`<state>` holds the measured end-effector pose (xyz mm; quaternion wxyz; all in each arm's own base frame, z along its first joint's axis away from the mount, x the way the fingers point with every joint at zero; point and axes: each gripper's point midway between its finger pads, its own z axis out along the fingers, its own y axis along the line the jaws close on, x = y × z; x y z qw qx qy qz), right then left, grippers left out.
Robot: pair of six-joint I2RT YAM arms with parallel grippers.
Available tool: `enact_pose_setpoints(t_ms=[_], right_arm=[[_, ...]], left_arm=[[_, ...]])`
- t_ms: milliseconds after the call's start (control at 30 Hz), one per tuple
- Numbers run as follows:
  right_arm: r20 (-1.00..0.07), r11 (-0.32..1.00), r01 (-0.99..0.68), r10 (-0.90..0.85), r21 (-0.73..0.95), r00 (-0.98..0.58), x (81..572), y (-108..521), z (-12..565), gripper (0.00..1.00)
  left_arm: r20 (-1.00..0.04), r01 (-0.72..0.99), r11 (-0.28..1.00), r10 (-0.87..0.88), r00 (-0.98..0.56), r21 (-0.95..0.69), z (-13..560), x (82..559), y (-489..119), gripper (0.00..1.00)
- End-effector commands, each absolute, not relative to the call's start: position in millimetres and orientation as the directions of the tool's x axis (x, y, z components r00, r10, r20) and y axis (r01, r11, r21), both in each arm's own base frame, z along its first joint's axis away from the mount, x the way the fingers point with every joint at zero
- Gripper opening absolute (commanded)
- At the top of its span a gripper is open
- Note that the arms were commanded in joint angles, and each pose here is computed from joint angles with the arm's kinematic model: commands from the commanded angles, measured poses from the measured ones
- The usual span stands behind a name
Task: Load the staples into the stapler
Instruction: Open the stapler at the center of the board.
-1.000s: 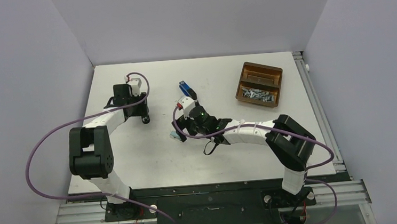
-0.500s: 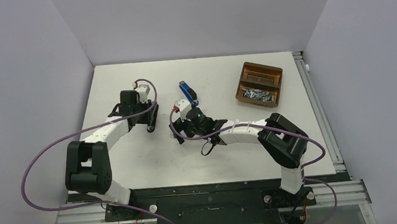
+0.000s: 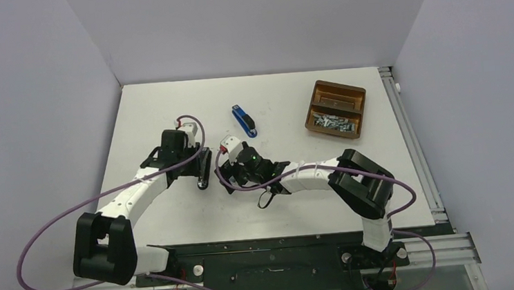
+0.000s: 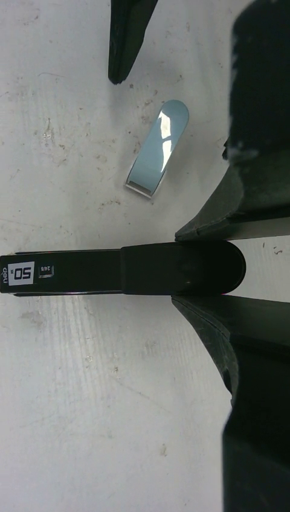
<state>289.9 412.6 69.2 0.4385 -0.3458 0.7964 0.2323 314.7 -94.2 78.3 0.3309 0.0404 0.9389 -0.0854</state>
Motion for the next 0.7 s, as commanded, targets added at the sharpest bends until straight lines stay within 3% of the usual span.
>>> enact_pose_setpoints(t_ms=[0,167,367,667], right_arm=[[-0.879,0.647,-0.761,-0.336,0.045,-0.337,295,427,67,0.93],[-0.905,0.694,-0.72,-0.304,0.005,-0.298,292,413,92,0.96],[-0.942,0.725,-0.687,-0.26,-0.046,-0.212,253,414,117,0.95],[-0.963,0.661,-0.746,-0.143,0.081,-0.23,243,467,129,0.96]], left_arm=[[-0.582,0.062,0.975,-0.075,-0.81,-0.211,86,298,-100,0.15],[-0.565,0.026,0.958,-0.147,-0.812,-0.286,102,294,-109,0.15],[-0.523,-0.005,0.947,-0.183,-0.833,-0.323,118,287,-115,0.11],[-0.547,-0.031,0.935,-0.233,-0.804,-0.353,158,270,-111,0.04]])
